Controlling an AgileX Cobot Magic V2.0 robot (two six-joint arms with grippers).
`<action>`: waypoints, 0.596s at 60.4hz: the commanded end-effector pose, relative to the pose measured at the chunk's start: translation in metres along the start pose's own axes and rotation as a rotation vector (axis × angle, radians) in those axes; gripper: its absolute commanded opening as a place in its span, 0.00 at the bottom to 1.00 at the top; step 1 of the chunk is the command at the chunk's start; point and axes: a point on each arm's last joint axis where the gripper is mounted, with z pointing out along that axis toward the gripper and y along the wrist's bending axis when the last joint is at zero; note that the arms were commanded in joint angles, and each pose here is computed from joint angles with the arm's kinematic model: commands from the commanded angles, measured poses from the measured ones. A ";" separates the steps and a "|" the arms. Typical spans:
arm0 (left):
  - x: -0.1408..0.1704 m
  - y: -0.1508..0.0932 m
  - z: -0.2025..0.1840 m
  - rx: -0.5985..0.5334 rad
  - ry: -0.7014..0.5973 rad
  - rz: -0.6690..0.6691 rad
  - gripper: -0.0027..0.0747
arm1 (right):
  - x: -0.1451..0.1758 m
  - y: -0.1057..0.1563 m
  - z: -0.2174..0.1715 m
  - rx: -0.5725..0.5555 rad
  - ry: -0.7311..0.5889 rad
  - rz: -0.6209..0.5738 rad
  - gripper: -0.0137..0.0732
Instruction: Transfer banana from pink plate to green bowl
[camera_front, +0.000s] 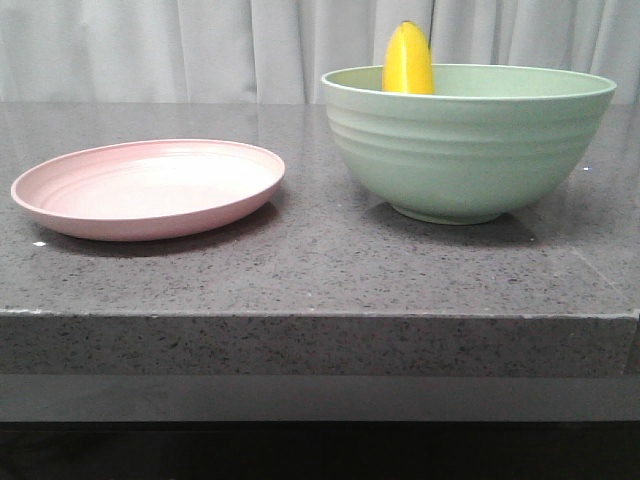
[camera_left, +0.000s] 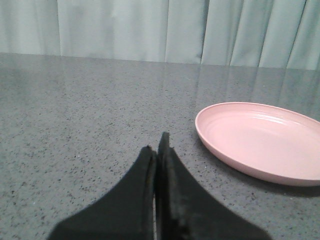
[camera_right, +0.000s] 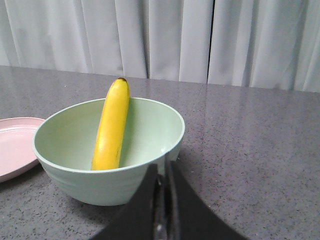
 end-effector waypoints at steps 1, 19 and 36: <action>-0.004 0.001 -0.003 -0.013 -0.111 -0.017 0.01 | -0.014 -0.003 -0.001 0.041 -0.084 0.005 0.07; 0.014 0.003 0.001 -0.045 -0.056 -0.050 0.01 | -0.014 -0.003 -0.001 0.040 -0.081 0.005 0.07; 0.014 0.003 0.001 -0.045 -0.053 -0.050 0.01 | -0.014 -0.003 -0.001 0.040 -0.081 0.005 0.07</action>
